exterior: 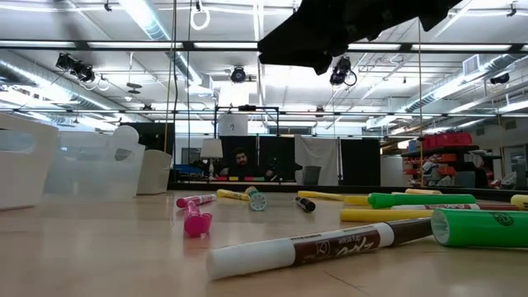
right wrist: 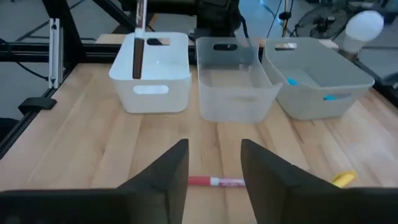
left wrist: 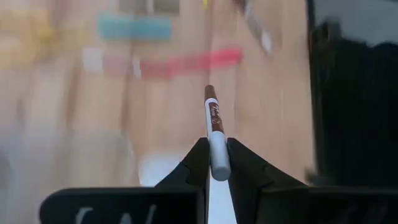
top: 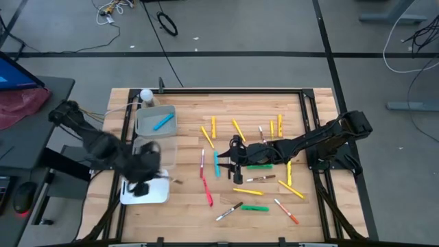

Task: Pick & Place Markers
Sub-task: Put the brown marker into the white bin, then put the yellow pen into the transparent bin

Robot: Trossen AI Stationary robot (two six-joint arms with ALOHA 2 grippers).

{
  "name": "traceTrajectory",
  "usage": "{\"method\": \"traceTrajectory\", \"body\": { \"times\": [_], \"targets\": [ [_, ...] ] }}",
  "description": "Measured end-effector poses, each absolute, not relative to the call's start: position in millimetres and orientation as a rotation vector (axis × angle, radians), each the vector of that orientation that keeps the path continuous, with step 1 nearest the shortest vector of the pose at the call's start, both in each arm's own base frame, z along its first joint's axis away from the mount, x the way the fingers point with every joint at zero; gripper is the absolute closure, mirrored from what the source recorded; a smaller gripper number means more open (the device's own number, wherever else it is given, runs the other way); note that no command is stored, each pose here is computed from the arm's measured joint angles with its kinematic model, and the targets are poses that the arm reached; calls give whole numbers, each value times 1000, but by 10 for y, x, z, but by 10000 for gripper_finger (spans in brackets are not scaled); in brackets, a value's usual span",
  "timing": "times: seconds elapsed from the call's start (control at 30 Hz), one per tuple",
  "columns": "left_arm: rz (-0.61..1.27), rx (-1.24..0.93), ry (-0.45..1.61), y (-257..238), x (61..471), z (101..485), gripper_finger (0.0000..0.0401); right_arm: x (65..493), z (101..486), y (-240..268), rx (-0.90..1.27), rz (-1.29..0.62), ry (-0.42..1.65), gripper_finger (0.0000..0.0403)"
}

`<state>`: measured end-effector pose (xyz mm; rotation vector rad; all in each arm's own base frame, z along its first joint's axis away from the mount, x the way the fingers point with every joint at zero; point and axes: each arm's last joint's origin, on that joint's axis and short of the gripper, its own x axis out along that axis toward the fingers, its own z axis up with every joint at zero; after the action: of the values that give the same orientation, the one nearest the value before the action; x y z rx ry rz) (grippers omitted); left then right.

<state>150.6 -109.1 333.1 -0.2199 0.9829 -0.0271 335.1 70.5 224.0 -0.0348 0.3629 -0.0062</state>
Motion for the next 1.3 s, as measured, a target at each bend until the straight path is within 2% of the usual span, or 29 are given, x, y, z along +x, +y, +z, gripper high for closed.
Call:
{"method": "traceTrajectory", "body": {
  "times": [0.23,0.5,0.7,0.97,1.3],
  "targets": [
    [143,-438,1174,-1340,1049,3152,365,3366,2280,702,-39,-1,320,253],
    [275,-453,1149,-1464,739,2712,365,3377,2310,699,-47,1,289,252],
    [246,-477,1069,-1538,665,2401,358,3388,2320,660,-42,-11,277,252],
    [252,-409,1070,-1487,631,2146,354,3407,2351,601,-20,-30,245,253],
    [232,-304,1167,-1431,590,2018,307,3409,2349,588,18,-39,245,253]
  ]
}}
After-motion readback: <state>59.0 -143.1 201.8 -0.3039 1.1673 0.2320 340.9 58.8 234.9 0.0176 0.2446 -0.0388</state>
